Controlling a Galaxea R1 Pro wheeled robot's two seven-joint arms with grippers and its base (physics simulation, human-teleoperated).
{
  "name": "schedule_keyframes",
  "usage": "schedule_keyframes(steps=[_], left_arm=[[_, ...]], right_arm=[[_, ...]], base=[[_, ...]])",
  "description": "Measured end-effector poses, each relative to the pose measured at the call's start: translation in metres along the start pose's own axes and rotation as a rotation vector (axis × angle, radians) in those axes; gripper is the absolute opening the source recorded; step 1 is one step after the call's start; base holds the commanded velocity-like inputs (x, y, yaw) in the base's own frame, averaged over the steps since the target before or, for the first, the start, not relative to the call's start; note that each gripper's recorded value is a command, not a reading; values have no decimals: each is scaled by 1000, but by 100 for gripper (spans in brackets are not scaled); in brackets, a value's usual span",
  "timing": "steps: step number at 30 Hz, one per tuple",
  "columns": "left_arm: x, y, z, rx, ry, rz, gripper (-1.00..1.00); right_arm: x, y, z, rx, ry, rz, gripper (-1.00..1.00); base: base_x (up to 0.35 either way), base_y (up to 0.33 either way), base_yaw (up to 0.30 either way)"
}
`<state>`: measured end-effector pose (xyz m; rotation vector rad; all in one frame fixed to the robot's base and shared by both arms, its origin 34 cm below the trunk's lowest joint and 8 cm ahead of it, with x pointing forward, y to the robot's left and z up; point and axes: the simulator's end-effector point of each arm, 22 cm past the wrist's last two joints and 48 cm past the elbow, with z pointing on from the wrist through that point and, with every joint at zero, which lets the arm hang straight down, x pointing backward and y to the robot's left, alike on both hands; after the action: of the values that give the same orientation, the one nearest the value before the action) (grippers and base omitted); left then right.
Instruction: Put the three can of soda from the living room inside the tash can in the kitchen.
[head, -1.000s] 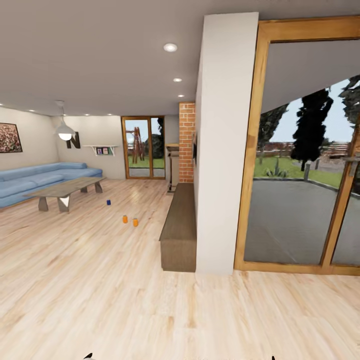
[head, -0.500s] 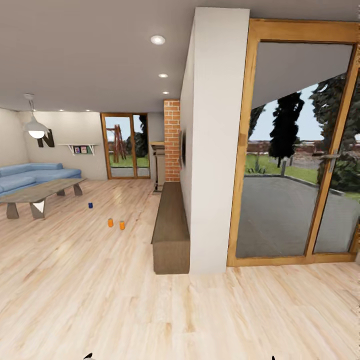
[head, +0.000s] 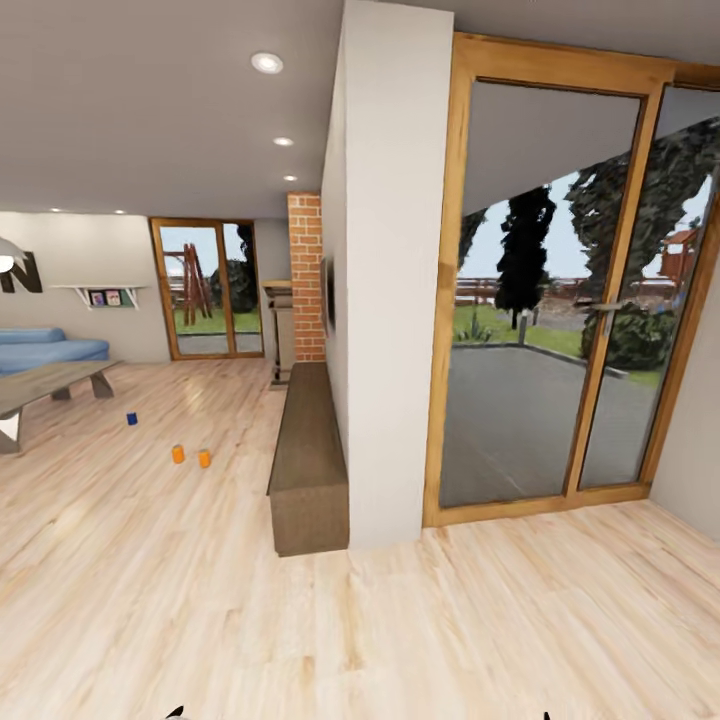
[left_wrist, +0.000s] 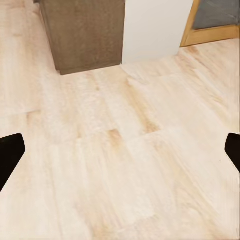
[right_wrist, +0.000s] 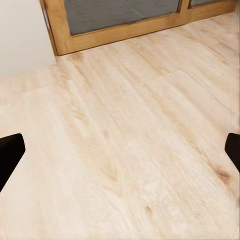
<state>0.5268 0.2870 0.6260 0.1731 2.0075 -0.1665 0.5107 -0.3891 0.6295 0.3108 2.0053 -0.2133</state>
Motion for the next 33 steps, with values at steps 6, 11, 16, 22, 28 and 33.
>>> schedule_keyframes(steps=[6, 11, 16, 22, 28, 33], left_arm=[[2, 0, 0, 0, 4, 0, 100], [3, 0, 0, -1, 6, 0, 100], [4, 0, 0, 0, 9, -1, 100], [6, 0, 0, 0, 14, -1, 100], [8, 0, 0, 1, 18, -2, 100], [10, -1, 0, 1, 21, -3, 100]], right_arm=[[2, 0, 0, 0, 4, -1, 100], [3, 0, 0, 1, 7, -2, 100], [5, 0, 0, 1, 11, -2, 100], [6, 0, 0, 1, 14, -4, 100], [8, 0, 0, 1, 19, -6, 100], [9, -1, 0, 2, 21, -7, 100]], base=[[5, -255, -232], [1, -282, -232], [0, -288, -232], [0, -289, -232], [0, -290, -232], [0, -290, -232]])
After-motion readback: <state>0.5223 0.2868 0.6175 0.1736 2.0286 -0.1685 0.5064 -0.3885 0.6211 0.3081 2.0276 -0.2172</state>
